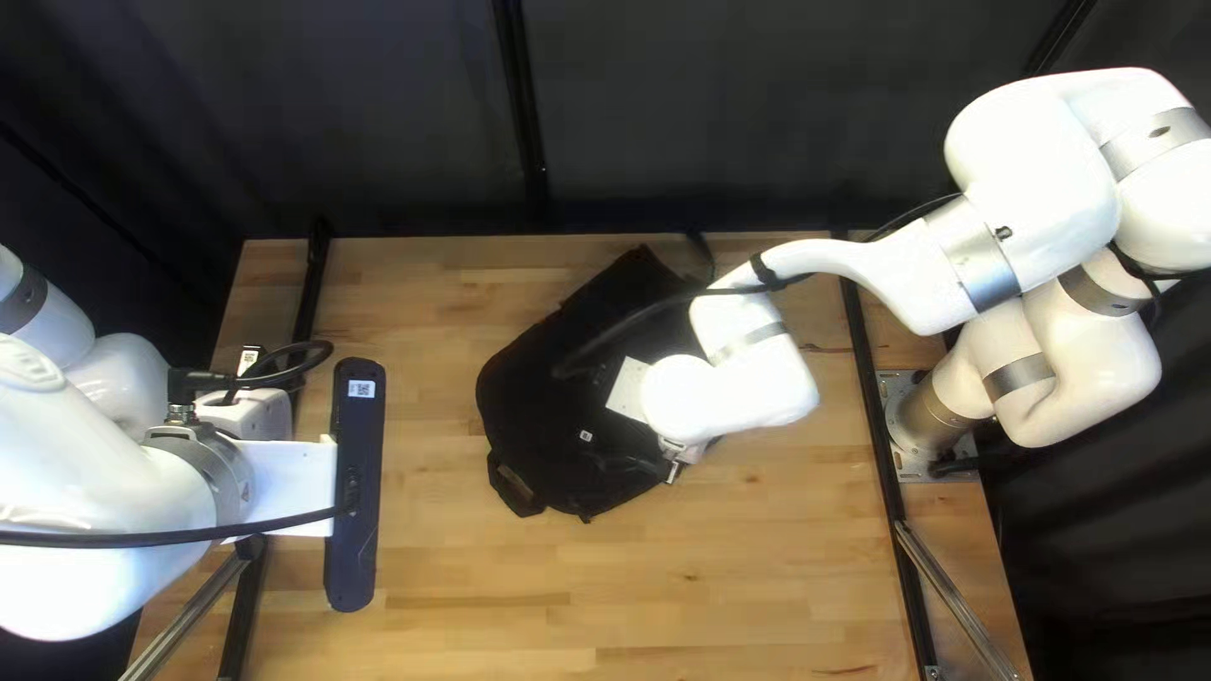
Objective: Remove a lunch box from a kids backpack
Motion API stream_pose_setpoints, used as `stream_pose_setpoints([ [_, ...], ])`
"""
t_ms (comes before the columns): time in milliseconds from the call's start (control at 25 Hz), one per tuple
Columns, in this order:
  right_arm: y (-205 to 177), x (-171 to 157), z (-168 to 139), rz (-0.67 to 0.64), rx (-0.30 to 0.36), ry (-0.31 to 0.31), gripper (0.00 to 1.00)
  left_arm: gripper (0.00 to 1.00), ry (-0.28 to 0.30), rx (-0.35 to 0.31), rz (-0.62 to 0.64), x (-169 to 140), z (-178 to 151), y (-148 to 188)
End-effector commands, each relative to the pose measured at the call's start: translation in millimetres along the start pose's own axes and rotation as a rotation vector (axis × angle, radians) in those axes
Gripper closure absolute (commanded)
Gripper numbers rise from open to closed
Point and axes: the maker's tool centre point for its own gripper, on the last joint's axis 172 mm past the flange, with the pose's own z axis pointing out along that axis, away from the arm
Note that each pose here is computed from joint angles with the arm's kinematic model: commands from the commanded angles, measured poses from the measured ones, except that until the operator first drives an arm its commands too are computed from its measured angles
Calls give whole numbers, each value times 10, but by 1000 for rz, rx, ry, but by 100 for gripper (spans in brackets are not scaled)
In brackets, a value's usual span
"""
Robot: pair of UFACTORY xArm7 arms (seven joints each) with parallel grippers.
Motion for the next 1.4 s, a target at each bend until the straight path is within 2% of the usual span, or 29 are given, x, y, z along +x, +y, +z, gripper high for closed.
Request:
stream_pose_setpoints([
  [40,0,0,0,0,0,0,0,0,0,0,0,0,0,0],
  [80,0,0,0,0,0,0,0,0,0,0,0,0,0,0],
  [120,-53,-1,2,-46,-4,27,0,0,0,0,0,0,0,0],
  [200,-306,18,-99,-200,47,111,0,0,0,0,0,0,0,0],
  [400,-674,-217,-199,-410,99,223,0,0,0,0,0,0,0,0],
  [640,-827,-486,-40,-572,94,318,0,0,0,0,0,0,0,0],
  [760,-854,-541,126,-679,62,388,0,0,0,0,0,0,0,0],
  [960,-779,-461,207,-805,-27,427,0,0,0,0,0,0,0,0],
  [1400,-355,-304,-17,-895,-154,474,0,0,0,0,0,0,0,0],
])
